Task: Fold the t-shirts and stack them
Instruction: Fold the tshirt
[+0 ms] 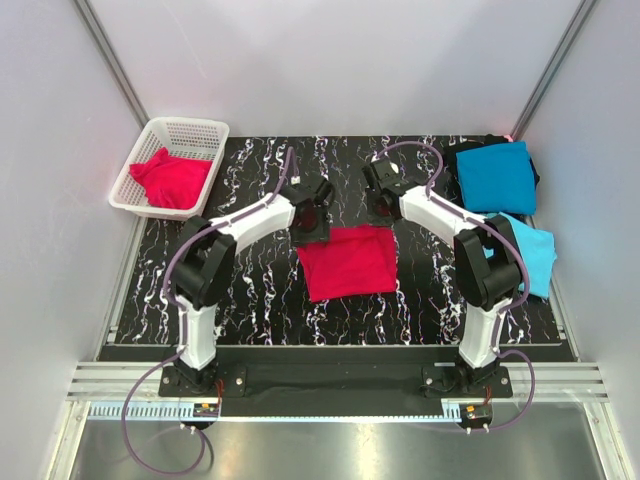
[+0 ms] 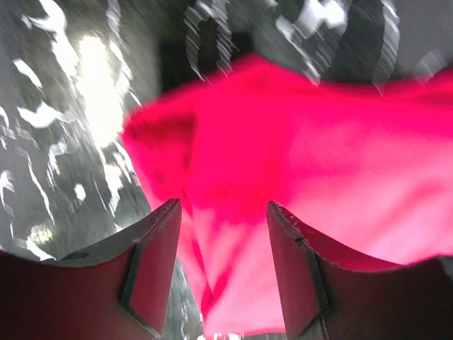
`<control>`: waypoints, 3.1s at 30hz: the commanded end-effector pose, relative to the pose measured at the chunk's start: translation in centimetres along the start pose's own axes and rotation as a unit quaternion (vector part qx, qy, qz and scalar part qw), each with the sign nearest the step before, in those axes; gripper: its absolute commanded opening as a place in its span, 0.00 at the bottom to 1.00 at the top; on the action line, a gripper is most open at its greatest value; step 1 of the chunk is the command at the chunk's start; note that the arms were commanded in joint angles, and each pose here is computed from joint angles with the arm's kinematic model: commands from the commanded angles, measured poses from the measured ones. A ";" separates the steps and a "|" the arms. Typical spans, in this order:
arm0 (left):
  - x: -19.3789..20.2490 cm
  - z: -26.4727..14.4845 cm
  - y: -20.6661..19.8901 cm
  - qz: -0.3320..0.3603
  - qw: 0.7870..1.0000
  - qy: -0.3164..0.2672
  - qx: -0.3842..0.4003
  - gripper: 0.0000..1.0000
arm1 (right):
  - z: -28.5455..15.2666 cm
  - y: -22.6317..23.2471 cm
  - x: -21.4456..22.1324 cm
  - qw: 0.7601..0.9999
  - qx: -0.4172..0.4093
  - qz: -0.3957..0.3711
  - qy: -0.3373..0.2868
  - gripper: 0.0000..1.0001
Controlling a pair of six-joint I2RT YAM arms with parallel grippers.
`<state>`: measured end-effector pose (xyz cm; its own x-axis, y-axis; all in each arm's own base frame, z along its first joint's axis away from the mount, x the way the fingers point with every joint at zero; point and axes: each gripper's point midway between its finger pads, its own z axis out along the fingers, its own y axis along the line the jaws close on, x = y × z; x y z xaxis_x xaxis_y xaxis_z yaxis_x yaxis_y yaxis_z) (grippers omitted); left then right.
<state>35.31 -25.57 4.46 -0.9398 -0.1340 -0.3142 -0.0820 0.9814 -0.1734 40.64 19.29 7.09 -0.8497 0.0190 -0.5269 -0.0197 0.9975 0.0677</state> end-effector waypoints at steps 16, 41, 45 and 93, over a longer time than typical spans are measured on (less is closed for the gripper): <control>6.5 -3.9 -4.9 0.079 0.996 0.006 0.042 0.57 | -1.2 2.9 -0.3 0.999 -0.043 0.001 -0.009 0.14; 11.7 1.5 -4.1 0.079 0.992 0.092 0.032 0.56 | 4.6 2.2 0.7 0.999 0.003 -0.026 0.024 0.06; 12.4 1.0 -3.7 0.083 0.992 0.094 0.032 0.56 | 7.2 1.8 0.7 0.999 0.012 -0.025 0.041 0.05; 7.6 -7.7 -7.6 0.117 0.987 -0.038 0.104 0.63 | -7.0 -2.7 -11.8 0.995 0.025 0.018 -0.091 0.42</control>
<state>23.16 -33.42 5.92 -0.9369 0.1249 -0.3264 0.2142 0.9432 -0.2539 48.95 16.76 16.24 -0.7623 0.0077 -0.6471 0.0071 1.0000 0.0035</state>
